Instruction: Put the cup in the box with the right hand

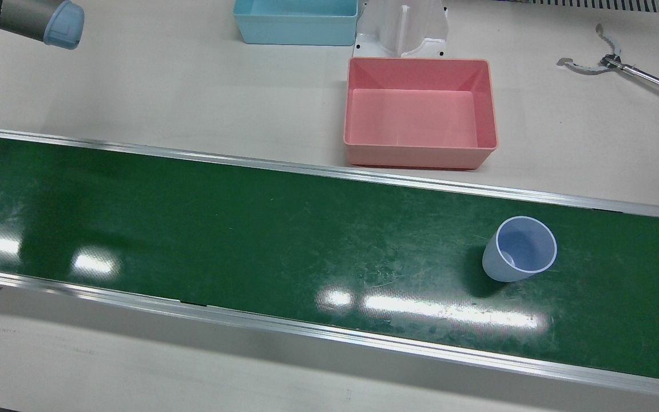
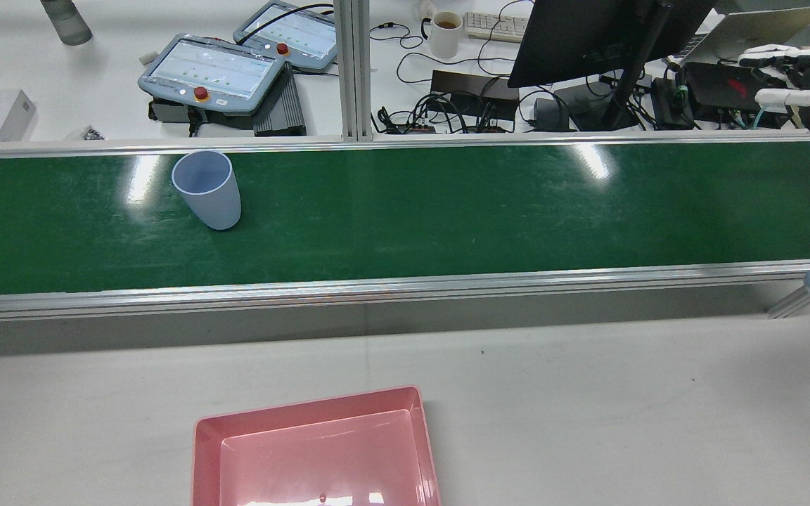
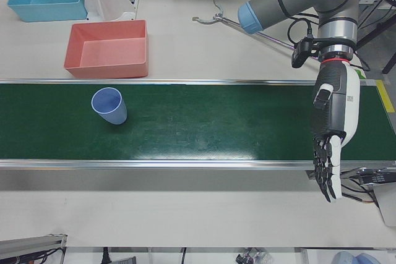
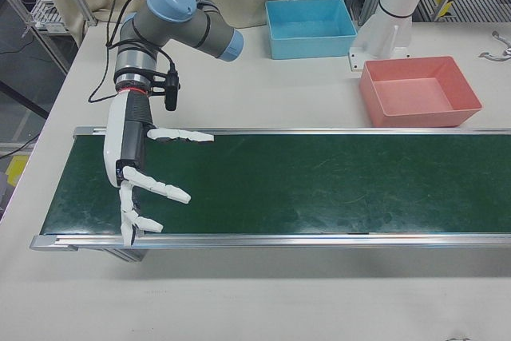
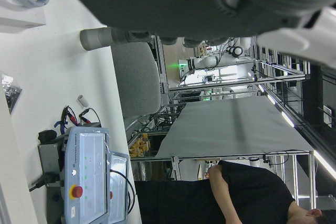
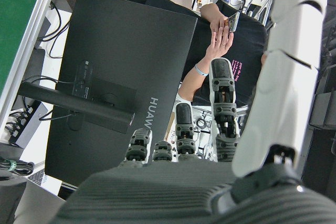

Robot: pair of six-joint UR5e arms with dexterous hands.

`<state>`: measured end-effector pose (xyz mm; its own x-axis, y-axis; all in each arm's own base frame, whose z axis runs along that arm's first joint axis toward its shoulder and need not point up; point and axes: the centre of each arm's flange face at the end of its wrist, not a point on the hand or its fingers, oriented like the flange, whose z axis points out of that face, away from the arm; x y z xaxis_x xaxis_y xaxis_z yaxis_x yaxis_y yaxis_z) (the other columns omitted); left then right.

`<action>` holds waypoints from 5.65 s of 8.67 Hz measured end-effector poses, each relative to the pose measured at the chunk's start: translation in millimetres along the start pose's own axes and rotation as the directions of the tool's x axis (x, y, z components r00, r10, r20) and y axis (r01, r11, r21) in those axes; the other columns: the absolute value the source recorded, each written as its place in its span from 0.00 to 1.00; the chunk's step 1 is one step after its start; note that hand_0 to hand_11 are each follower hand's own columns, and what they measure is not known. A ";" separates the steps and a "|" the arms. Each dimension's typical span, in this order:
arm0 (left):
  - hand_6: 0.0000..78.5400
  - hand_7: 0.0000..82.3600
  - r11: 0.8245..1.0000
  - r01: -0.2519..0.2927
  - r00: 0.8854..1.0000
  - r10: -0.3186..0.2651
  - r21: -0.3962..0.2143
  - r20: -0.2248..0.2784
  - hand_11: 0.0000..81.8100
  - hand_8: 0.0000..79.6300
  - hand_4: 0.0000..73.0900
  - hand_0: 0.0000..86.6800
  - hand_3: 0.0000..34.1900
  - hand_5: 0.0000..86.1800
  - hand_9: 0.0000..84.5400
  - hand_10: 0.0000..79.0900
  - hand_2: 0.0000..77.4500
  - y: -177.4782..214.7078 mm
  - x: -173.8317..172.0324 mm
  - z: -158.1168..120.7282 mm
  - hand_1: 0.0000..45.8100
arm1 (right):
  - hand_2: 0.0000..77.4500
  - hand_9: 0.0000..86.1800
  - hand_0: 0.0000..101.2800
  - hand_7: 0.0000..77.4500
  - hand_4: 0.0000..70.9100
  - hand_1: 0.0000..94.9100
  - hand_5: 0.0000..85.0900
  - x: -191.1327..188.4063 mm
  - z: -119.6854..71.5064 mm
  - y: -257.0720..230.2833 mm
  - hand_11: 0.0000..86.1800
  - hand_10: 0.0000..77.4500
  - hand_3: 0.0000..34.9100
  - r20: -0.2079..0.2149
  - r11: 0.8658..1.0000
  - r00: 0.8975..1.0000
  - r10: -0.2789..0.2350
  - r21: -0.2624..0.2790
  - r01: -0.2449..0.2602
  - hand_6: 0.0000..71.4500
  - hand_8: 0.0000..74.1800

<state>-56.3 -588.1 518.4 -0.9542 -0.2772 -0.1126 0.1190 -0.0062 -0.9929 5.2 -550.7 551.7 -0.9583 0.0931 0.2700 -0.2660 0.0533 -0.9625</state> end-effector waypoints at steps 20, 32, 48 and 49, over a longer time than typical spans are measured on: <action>0.00 0.00 1.000 0.004 1.000 -0.004 0.009 0.004 0.00 0.00 0.00 0.00 0.00 0.00 0.01 0.00 0.01 -6.3 -2.2 1.6 0.01 | 0.04 0.08 0.56 0.46 0.48 0.18 0.07 -29.7 2.4 7.9 0.15 0.10 0.00 0.057 1.000 0.998 0.024 -0.009 -0.023 0.09 0.02; 0.00 0.00 1.000 0.004 1.000 -0.004 0.009 0.004 0.00 0.00 0.00 0.00 0.00 0.00 0.01 0.00 0.01 -6.3 -2.2 1.6 0.01 | 0.01 0.09 0.56 0.49 0.51 0.18 0.07 -24.1 11.3 31.4 0.16 0.09 0.00 0.054 0.996 0.996 0.069 -0.061 -0.066 0.14 0.03; 0.00 0.00 1.000 0.004 1.000 -0.004 0.009 0.004 0.00 0.00 0.00 0.00 0.00 0.00 0.01 0.00 0.01 -6.3 -2.2 1.6 0.01 | 0.02 0.14 0.57 0.58 0.57 0.18 0.07 -15.1 22.0 46.0 0.17 0.11 0.00 0.032 0.994 0.997 0.073 -0.082 -0.070 0.15 0.04; 0.00 0.00 1.000 0.004 1.000 -0.004 0.008 0.004 0.00 0.00 0.00 0.00 0.00 0.00 0.01 0.00 0.01 -6.2 -2.2 1.7 0.01 | 0.02 0.16 0.56 0.58 0.57 0.18 0.07 -15.1 21.8 45.7 0.17 0.11 0.00 0.032 0.994 0.997 0.073 -0.082 -0.070 0.15 0.06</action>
<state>-54.4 -589.1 524.9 -0.9535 -0.2813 -0.1080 0.1171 -0.0156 -0.9930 5.2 -571.4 503.1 -0.9780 0.0652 0.1982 -0.1889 0.1275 -0.9737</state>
